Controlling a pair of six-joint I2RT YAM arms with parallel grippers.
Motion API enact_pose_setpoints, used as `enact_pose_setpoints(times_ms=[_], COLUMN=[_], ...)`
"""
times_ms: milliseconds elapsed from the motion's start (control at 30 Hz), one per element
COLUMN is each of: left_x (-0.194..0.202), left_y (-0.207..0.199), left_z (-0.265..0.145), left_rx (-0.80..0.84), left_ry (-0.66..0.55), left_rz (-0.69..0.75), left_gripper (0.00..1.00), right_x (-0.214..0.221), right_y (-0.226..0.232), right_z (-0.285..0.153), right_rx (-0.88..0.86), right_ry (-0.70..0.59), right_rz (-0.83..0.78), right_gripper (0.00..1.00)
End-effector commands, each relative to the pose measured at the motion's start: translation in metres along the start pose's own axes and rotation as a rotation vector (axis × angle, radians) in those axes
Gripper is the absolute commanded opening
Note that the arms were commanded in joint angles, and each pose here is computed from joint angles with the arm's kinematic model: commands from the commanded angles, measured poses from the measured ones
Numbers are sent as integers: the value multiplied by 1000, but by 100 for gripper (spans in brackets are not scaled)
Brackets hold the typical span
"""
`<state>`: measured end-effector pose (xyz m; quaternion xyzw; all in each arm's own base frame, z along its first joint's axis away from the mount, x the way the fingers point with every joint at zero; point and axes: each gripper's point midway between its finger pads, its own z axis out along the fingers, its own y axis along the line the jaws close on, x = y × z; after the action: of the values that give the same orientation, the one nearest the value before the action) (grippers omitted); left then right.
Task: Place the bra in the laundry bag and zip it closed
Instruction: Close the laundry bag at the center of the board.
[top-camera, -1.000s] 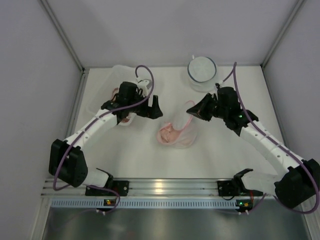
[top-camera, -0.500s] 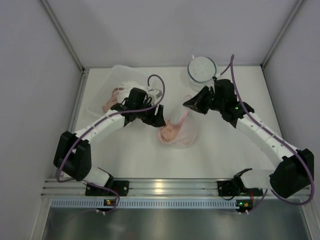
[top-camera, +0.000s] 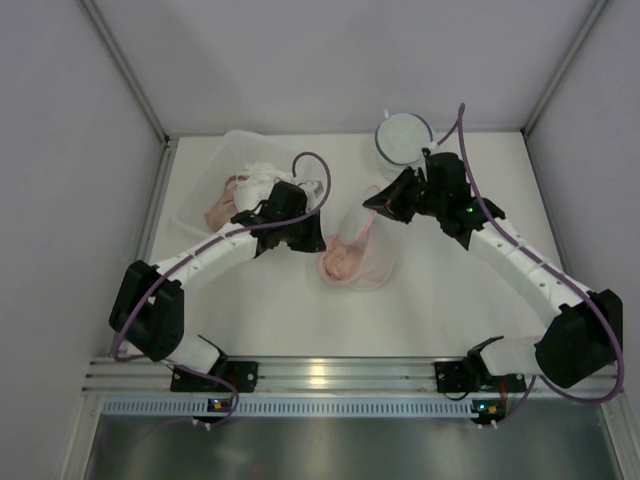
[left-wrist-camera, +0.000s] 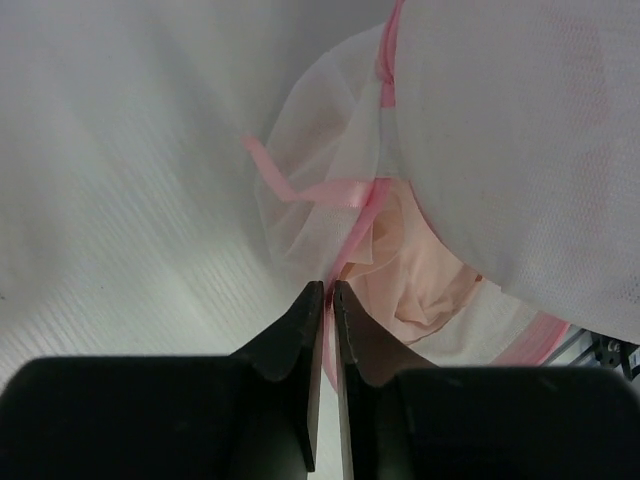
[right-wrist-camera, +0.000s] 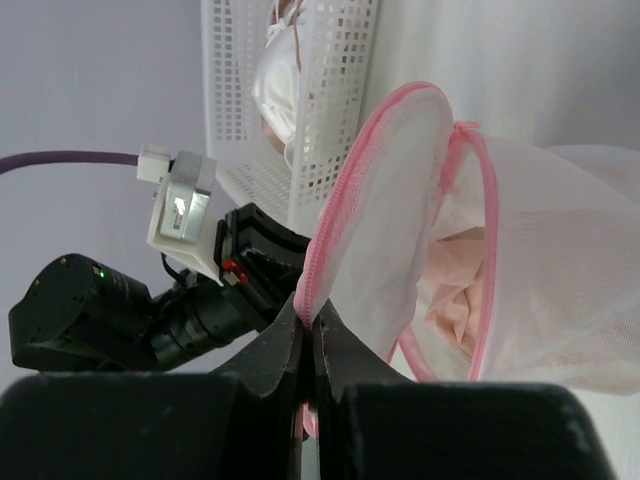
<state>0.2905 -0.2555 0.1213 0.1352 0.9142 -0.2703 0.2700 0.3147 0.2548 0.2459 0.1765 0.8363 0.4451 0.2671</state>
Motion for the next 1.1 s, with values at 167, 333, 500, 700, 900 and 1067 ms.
enact_pose_setpoints(times_ms=[167, 333, 500, 700, 900, 1067], left_x=[-17, -54, -56, -27, -19, -14], left_y=[-23, -24, -23, -6, -1, 6], left_z=[8, -26, -40, -28, -27, -27], left_rx=[-84, -3, -53, -135, -162, -173], left_ry=[-170, -493, -539, -570, -603, -637], left_rz=[-315, -608, -712, -846, -878, -901], left_gripper=[0, 0, 0, 0, 0, 0], right_x=[-21, -39, -46, -7, 29, 66], right_y=[36, 43, 45, 12, -6, -21], right_z=[0, 7, 5, 1, -9, -14], right_rx=[-86, -96, -75, -8, 54, 72], right_ry=[-42, -114, -142, -101, -73, 6], right_rz=[-29, -9, -43, -43, -134, -166], right_gripper=[0, 0, 0, 0, 8, 18])
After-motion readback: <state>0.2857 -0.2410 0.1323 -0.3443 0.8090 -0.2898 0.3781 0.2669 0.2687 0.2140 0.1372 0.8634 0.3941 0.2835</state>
